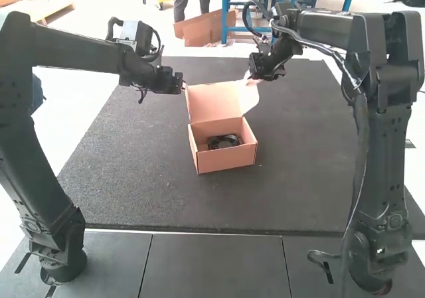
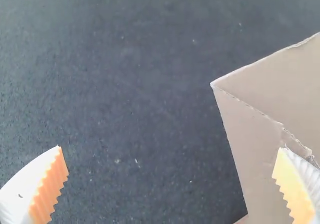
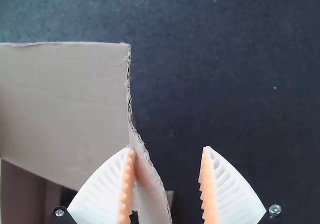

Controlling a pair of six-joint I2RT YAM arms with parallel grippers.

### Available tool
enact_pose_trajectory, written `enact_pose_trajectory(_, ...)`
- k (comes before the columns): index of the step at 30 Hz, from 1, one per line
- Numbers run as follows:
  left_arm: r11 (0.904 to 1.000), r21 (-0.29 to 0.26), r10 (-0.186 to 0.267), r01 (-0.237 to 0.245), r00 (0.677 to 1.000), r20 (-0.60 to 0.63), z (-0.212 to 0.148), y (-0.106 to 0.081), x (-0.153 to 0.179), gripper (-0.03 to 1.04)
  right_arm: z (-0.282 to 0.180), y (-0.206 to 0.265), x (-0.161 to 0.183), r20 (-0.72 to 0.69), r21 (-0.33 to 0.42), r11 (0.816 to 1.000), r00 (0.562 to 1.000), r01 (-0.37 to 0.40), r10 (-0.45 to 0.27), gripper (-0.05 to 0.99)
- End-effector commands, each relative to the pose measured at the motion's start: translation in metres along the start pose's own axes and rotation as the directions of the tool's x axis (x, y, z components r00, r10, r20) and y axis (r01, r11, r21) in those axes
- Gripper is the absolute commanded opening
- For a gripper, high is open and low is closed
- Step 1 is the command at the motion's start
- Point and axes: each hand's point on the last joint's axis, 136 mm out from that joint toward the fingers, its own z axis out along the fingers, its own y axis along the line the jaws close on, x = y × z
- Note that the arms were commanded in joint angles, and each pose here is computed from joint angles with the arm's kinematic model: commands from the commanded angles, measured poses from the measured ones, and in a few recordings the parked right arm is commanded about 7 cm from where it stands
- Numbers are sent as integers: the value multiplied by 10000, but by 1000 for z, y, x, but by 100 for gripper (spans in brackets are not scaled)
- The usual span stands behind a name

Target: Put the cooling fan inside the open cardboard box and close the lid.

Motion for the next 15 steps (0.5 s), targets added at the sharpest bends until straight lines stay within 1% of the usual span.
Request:
enact_pose_trajectory(1,9999,140,58,-61,9996,264,-2,-5,-13,97,-4,10,-10,253,-240,9995,9994,221,-215,27)
enact_pose_trajectory(3,9999,149,65,-69,9997,232,-2,-6,-12,97,-4,11,-10,232,-258,9993,9994,256,-250,27)
enact_pose_trajectory(7,9999,138,56,-59,9997,233,-3,-5,-13,97,-3,16,-9,213,-309,9990,9993,330,-323,19)
enact_pose_trajectory(9,9999,139,57,-60,9997,249,-3,-5,-13,97,-3,18,-9,177,-327,9989,9993,344,-339,19)
enact_pose_trajectory(15,9999,141,58,-62,9996,279,-5,-5,-16,97,-5,27,-5,-47,-487,9984,9996,285,-287,10)
